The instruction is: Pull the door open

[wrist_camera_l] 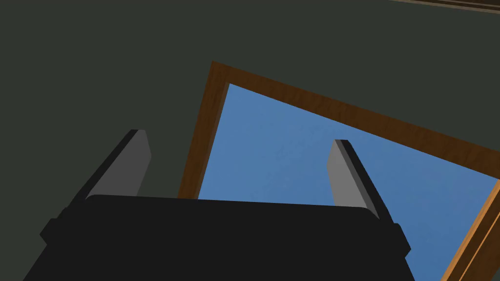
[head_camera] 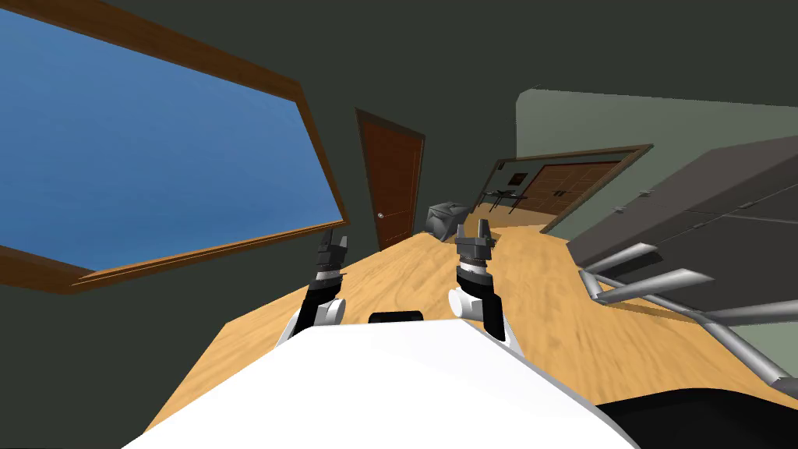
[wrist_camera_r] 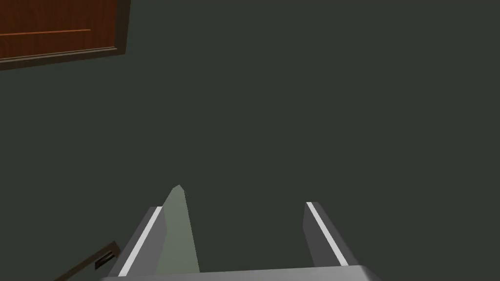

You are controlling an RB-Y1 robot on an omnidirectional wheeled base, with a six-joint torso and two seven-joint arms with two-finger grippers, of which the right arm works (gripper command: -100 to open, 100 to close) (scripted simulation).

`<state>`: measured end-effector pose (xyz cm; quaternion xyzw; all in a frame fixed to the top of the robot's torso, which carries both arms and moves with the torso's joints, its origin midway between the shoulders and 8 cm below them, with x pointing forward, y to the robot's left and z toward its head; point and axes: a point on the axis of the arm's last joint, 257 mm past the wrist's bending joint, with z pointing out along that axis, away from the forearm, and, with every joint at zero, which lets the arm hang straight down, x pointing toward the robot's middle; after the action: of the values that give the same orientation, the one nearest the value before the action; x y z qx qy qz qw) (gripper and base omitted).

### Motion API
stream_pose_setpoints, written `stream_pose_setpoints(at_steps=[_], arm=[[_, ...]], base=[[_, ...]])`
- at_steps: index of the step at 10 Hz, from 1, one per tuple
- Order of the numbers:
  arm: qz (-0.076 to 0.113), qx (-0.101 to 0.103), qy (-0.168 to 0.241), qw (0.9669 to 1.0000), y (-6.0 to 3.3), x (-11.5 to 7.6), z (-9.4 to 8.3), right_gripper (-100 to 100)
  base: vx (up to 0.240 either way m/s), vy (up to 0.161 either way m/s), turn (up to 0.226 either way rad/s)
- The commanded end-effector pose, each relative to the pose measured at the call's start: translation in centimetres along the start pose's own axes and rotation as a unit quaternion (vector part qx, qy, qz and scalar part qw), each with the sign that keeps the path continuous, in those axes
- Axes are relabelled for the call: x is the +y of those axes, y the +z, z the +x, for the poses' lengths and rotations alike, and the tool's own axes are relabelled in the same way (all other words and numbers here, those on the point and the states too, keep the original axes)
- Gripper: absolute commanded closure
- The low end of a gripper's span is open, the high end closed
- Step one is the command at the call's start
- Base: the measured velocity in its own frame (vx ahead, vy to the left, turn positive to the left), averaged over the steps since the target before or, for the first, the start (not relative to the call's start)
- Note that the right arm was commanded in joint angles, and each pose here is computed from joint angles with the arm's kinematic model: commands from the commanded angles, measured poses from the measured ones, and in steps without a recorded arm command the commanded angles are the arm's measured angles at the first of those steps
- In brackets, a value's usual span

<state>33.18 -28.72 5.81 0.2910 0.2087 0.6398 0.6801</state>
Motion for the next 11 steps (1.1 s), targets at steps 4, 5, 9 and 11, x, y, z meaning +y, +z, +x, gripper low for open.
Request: stream_pose_setpoints(at_steps=[4,5,9,11], arm=[[0.024,-0.005,0.046,0.9987,-0.81,-3.2,-1.0,-100],[0.027,-0.007,0.053,0.9982,-0.95,-3.7,-1.2,-100],[0.046,-0.018,0.089,0.9948,-1.73,-6.3,-2.2,-100],[0.054,-0.024,0.106,0.9927,-2.11,-7.5,-2.8,-100]], base=[[0.101,-0.023,0.241],[0.102,-0.017,0.166],[0.09,-0.021,0.201],[0.069,-0.027,0.182]])
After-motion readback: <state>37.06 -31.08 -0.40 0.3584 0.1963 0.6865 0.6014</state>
